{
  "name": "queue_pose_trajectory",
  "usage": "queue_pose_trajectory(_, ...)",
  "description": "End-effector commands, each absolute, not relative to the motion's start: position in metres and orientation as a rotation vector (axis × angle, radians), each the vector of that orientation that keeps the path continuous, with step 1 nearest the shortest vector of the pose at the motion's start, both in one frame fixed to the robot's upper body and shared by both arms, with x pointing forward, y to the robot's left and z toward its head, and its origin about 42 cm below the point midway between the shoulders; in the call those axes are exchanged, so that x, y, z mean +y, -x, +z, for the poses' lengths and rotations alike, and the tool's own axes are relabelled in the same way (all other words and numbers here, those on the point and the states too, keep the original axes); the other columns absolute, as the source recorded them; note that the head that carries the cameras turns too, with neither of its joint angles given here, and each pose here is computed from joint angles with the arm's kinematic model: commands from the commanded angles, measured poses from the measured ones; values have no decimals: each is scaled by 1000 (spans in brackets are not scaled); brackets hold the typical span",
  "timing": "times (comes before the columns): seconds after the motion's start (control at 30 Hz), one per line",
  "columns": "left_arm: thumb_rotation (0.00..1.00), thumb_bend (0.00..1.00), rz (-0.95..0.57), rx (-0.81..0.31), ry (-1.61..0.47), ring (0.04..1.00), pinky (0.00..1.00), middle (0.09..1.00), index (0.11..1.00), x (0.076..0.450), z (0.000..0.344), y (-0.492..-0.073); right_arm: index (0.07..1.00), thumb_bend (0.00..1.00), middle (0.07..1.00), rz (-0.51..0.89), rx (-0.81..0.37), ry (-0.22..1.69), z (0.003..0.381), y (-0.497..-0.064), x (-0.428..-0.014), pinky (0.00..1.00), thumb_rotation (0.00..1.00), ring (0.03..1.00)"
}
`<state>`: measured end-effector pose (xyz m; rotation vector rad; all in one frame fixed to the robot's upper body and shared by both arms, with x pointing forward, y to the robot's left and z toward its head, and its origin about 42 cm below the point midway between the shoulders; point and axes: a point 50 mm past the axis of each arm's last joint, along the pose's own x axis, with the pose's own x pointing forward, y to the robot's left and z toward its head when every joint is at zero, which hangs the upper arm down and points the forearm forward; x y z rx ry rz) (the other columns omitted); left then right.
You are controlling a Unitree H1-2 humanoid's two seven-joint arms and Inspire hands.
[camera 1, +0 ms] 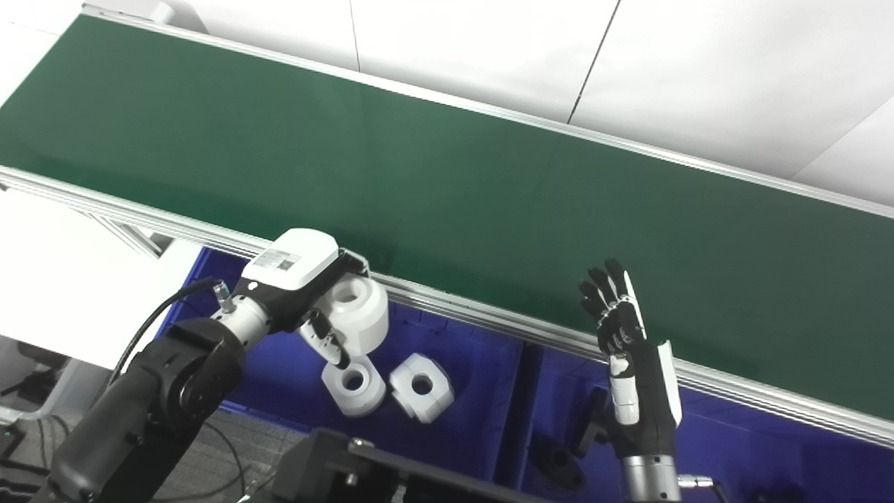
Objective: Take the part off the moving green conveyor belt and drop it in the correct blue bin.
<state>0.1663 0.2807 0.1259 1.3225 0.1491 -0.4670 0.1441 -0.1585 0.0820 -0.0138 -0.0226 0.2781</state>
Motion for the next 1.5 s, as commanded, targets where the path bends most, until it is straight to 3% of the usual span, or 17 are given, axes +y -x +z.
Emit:
queue_pose_trajectory(0.0,0,515,-410,156,-1401,381,297,430,527,290,139,-172,979,827,936,277,-75,8,87,-141,-157,912,959,906)
queue_pose_trajectory(0.23,0,518,-429,267,-1474,434,348,455,521,308,143,-174,964,841,924,266,-64,10,85,-138,-156,903,953,900)
queue_pose_trajectory(0.53,0,518,-303,322,-1472,378,301,430,530,329,157,-168,977,833,933,275,-74,6,85,-140,-157,900,960,900)
queue_pose_trajectory(0.67,38,522,-291,340,-1479,477,383,518,504,327,174,-165,979,836,935,272,-72,11,84,-143,-160,894,964,900)
queue_pose_trajectory(0.8,77,521,-295,331,-1468,508,413,578,495,320,188,-163,981,829,937,269,-77,8,85,-146,-161,892,958,898)
queue_pose_trajectory(0.83,184,801,-297,327,-1468,517,419,590,568,319,190,-163,981,828,935,268,-77,7,84,-147,-161,890,958,899)
queue_pose_trajectory(0.9,263,955,-308,302,-1482,543,446,618,615,318,193,-163,981,827,933,264,-76,5,84,-149,-161,884,956,894)
queue_pose_trajectory(0.93,268,964,-319,291,-1493,545,449,619,618,317,195,-162,981,827,932,264,-76,5,84,-149,-161,883,956,894)
queue_pose_trajectory(1.0,376,994,-339,282,-1507,657,607,696,686,317,198,-161,983,819,933,266,-78,5,84,-150,-161,887,957,895)
queue_pose_trajectory(1.03,395,998,-349,286,-1520,677,635,710,698,317,201,-159,983,818,933,267,-78,4,85,-150,-161,888,957,895)
queue_pose_trajectory(1.07,451,1000,-355,288,-1529,750,725,770,754,317,203,-157,983,818,933,267,-78,3,85,-149,-161,889,955,895)
queue_pose_trajectory(1.2,599,1000,-405,331,-1595,915,932,931,904,312,212,-149,983,821,935,267,-77,-2,85,-149,-162,892,946,893)
queue_pose_trajectory(1.47,627,1000,-452,366,-1632,970,1000,981,980,309,214,-143,982,825,934,271,-77,-13,87,-148,-159,896,941,893)
